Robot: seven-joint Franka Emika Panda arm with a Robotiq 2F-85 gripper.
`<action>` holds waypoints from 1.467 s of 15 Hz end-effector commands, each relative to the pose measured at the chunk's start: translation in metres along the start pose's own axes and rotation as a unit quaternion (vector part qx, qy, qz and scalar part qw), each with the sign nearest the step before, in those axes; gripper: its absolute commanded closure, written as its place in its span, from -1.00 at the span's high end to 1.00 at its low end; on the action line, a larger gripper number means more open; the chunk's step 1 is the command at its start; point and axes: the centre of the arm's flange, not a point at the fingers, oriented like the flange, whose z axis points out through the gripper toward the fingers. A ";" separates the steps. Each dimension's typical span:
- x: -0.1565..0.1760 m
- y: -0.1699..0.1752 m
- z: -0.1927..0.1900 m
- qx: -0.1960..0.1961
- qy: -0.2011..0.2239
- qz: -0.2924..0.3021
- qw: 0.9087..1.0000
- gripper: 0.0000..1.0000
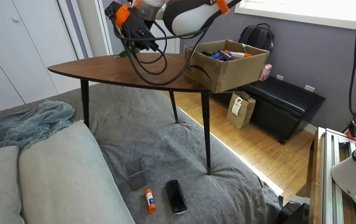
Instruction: Put the box on the edge of the table, then remove the green object from the box
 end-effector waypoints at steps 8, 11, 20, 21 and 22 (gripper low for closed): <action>-0.033 -0.005 0.032 0.028 0.023 0.010 0.999 0.02; -0.033 -0.009 0.026 0.031 0.015 0.013 0.999 0.44; -0.009 -0.029 -0.064 0.011 -0.087 -0.023 0.996 1.00; -0.010 -0.031 -0.084 -0.008 -0.109 -0.040 0.993 1.00; -0.012 -0.032 -0.100 -0.022 -0.121 -0.058 0.991 1.00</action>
